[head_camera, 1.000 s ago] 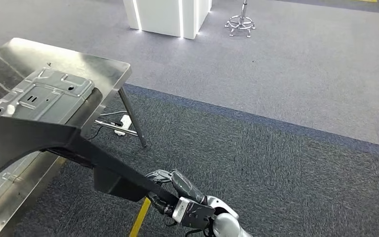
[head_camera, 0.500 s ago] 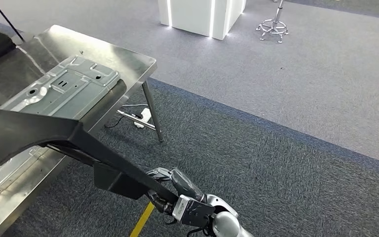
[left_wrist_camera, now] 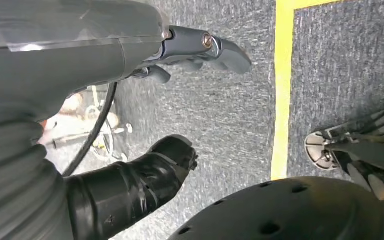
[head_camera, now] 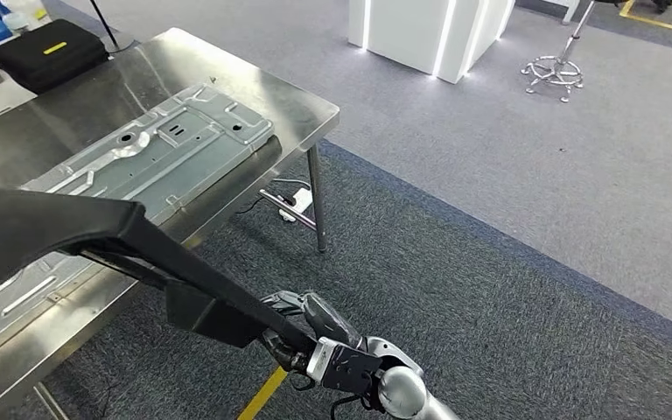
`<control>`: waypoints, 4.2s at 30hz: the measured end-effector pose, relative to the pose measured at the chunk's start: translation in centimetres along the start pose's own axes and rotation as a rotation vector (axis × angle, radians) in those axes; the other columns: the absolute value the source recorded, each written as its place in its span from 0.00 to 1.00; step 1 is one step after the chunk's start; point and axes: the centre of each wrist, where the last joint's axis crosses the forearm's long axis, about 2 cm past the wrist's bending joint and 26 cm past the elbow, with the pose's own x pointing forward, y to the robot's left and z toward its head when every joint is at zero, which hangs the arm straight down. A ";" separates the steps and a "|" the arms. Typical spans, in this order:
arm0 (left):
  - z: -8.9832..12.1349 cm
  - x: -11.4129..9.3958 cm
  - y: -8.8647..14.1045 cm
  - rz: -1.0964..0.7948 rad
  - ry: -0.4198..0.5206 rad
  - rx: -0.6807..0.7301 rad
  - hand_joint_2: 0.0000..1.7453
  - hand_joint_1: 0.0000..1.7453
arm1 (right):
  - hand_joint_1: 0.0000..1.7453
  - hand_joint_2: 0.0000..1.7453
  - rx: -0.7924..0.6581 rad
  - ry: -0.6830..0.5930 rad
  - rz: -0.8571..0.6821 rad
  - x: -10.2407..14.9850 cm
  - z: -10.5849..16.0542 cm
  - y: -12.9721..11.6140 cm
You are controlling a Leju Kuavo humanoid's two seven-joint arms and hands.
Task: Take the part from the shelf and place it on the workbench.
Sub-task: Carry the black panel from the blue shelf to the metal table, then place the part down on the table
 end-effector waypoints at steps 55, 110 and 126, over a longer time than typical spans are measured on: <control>0.0 0.5 0.7 0.004 -0.025 0.007 1.00 0.00 | 0.91 1.00 0.000 -0.005 -0.007 0.0 -0.5 -0.4; 2.5 9.5 -7.9 -0.363 -0.102 -0.021 1.00 0.00 | 0.91 1.00 -0.393 0.403 1.416 3.9 -15.7 -13.6; 2.5 9.1 -8.5 -0.474 -0.230 -0.044 1.00 0.00 | 0.91 1.00 -0.321 0.682 1.623 1.1 -12.1 -16.5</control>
